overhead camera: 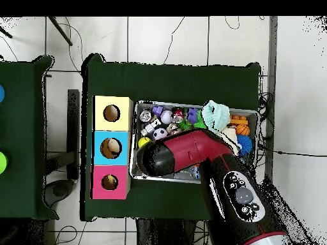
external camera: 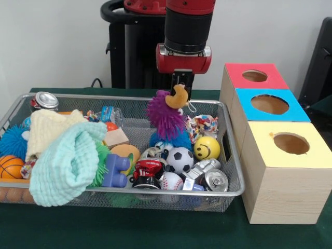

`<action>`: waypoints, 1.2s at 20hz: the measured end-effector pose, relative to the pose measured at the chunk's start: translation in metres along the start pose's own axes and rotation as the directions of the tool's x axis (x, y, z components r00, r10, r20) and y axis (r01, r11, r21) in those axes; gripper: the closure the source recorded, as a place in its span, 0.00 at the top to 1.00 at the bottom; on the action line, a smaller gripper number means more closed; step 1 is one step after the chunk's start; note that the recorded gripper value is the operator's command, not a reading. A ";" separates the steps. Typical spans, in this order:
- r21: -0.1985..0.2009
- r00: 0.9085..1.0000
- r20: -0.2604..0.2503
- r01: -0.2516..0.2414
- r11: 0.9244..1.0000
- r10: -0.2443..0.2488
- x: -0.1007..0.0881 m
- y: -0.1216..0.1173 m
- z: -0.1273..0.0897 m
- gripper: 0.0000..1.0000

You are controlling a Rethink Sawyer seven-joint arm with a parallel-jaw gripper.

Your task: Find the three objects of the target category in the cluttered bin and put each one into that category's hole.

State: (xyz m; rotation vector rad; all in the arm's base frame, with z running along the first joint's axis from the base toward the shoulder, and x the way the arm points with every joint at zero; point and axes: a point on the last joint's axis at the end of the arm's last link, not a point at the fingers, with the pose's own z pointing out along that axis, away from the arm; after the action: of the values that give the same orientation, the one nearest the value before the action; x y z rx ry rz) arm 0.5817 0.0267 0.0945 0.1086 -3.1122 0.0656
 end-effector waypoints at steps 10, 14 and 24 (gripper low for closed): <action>0.001 1.000 -0.003 0.006 1.000 -0.006 0.014 0.002 0.003 0.00; -0.003 1.000 0.007 0.006 1.000 -0.006 0.013 0.003 0.004 0.00; -0.054 0.999 0.034 0.012 0.998 -0.011 0.018 0.017 0.037 0.00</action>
State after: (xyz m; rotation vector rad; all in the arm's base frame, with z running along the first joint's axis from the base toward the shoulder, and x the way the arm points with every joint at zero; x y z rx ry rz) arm 0.5619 0.0405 0.0578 0.1275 -3.1434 -0.0202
